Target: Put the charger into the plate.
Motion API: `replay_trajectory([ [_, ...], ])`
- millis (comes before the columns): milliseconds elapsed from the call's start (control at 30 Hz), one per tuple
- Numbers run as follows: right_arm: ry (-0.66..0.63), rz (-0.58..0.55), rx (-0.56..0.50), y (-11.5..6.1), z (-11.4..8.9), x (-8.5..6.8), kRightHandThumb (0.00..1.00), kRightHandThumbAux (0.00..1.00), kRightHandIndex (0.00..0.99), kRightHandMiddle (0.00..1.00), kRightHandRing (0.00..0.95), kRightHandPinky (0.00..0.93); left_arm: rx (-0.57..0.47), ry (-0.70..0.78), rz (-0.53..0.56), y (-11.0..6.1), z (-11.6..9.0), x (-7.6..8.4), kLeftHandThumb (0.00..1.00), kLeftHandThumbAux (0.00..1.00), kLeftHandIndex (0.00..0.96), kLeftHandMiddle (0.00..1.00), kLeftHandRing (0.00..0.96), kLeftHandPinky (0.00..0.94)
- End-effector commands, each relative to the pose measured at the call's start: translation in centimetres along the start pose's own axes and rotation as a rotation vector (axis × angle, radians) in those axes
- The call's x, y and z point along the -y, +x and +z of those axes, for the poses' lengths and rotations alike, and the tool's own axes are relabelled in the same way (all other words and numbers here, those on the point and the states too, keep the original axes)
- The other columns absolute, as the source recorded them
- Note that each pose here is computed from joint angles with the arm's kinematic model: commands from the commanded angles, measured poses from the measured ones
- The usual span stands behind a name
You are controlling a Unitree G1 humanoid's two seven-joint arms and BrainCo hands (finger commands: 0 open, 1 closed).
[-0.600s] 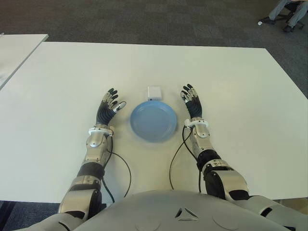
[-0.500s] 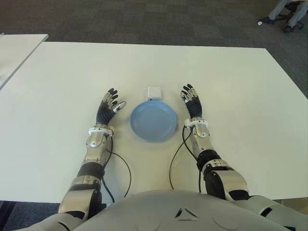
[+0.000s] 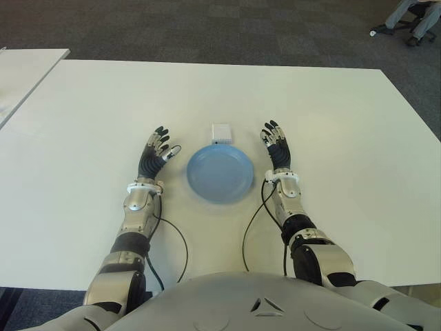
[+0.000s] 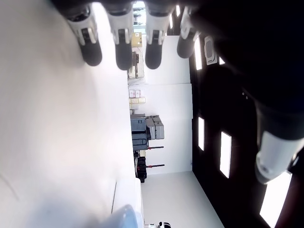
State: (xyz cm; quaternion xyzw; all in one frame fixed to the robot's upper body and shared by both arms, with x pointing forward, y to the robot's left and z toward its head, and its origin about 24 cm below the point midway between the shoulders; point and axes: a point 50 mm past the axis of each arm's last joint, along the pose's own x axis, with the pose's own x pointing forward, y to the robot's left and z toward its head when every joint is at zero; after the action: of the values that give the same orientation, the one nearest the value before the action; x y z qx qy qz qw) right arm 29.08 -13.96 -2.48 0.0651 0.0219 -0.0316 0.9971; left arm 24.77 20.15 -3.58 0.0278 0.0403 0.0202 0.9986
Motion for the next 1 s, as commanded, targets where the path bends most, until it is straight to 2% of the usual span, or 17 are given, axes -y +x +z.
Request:
replay_trajectory([
  [33, 0.043, -0.054, -0.122, -1.5, -2.3, 1.1, 0.0, 0.588, 0.103, 0.152, 0.128, 0.147, -0.118, -0.001, -0.01, -1.4, -2.3, 0.5, 0.0, 0.627, 0.052, 0.126, 0.13, 0.152],
  [200, 0.057, -0.052, -0.102, -1.3, -1.9, 1.2, 0.0, 0.598, 0.108, 0.157, 0.131, 0.144, -0.123, -0.003, -0.004, -1.4, -2.3, 0.5, 0.0, 0.627, 0.052, 0.126, 0.13, 0.148],
  [400, 0.092, -0.051, -0.052, -0.6, -0.3, 1.5, 0.0, 0.612, 0.111, 0.159, 0.132, 0.139, -0.129, -0.003, -0.002, -1.4, -2.4, 0.6, 0.0, 0.623, 0.052, 0.127, 0.13, 0.146],
  [733, 0.116, -0.055, 0.021, 0.9, 4.3, 0.6, 0.0, 0.632, 0.115, 0.157, 0.132, 0.145, -0.128, -0.003, 0.005, -1.5, -2.4, 0.7, 0.0, 0.623, 0.054, 0.129, 0.131, 0.144],
  [1000, 0.097, -0.085, 0.13, 2.9, 10.3, -0.9, 0.012, 0.659, 0.114, 0.174, 0.145, 0.156, -0.126, -0.005, 0.004, -1.4, -2.4, 0.8, 0.0, 0.619, 0.062, 0.142, 0.142, 0.153],
])
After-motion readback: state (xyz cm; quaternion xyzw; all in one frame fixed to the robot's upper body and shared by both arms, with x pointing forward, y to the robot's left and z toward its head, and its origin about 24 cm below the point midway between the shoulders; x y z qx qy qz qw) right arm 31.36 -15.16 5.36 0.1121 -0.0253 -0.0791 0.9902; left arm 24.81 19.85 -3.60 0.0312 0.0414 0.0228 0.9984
